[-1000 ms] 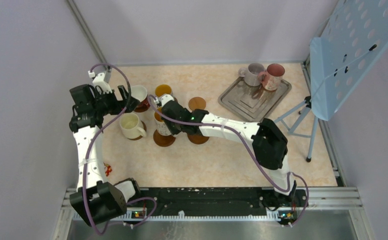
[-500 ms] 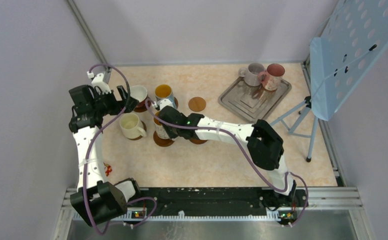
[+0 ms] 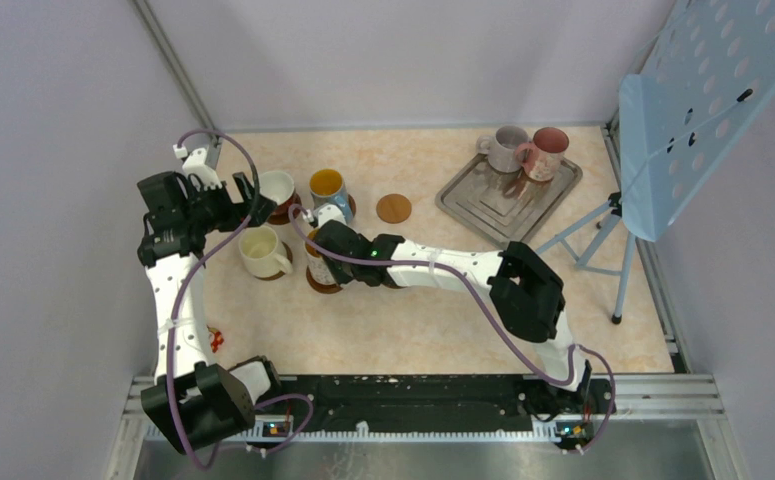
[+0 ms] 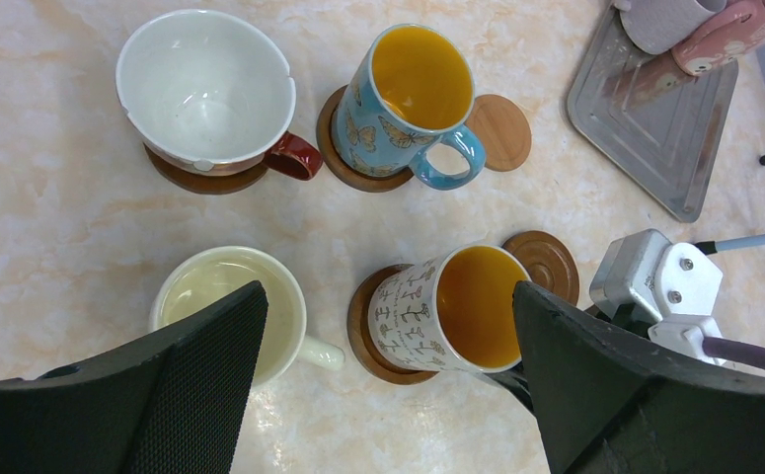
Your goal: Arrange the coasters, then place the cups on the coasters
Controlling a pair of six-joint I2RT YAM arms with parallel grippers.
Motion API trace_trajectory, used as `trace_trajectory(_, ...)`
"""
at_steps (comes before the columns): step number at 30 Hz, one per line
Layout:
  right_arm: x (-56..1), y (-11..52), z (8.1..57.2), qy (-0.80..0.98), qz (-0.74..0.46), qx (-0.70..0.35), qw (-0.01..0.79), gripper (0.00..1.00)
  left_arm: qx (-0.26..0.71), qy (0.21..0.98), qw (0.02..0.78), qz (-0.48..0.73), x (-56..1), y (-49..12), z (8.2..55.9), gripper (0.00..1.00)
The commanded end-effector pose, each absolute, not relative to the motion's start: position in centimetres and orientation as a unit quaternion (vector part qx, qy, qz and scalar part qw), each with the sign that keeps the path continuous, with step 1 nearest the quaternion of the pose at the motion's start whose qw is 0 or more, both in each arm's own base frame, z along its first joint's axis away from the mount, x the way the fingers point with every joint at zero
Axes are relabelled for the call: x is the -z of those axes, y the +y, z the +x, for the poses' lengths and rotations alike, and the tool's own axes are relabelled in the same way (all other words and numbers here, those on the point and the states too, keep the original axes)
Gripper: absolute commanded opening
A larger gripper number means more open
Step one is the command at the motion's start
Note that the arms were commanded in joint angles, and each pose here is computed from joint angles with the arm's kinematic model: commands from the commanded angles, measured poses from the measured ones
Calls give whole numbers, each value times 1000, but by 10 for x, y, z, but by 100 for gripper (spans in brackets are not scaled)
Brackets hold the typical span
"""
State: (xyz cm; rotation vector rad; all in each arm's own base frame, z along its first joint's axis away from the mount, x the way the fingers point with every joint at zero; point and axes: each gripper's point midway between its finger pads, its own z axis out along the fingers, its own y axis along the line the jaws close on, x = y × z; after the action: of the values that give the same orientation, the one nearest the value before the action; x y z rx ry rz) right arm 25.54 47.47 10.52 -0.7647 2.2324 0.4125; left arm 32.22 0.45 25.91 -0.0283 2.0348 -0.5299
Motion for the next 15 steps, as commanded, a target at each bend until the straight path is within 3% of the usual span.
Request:
trace_trajectory(1,-141,504,262,843,-265,-211,418,0,216,826,520,4,-272,4,323,99)
trace_trajectory(7,-132,503,258,849,-268,-205,407,1,217,826,521,5,-272,4,323,99)
trace_trajectory(12,-128,502,254,853,-266,-195,404,12,218,825,521,5,-272,4,324,99)
trace_trajectory(15,-126,500,253,855,-266,-192,401,28,218,825,522,6,-273,5,325,99)
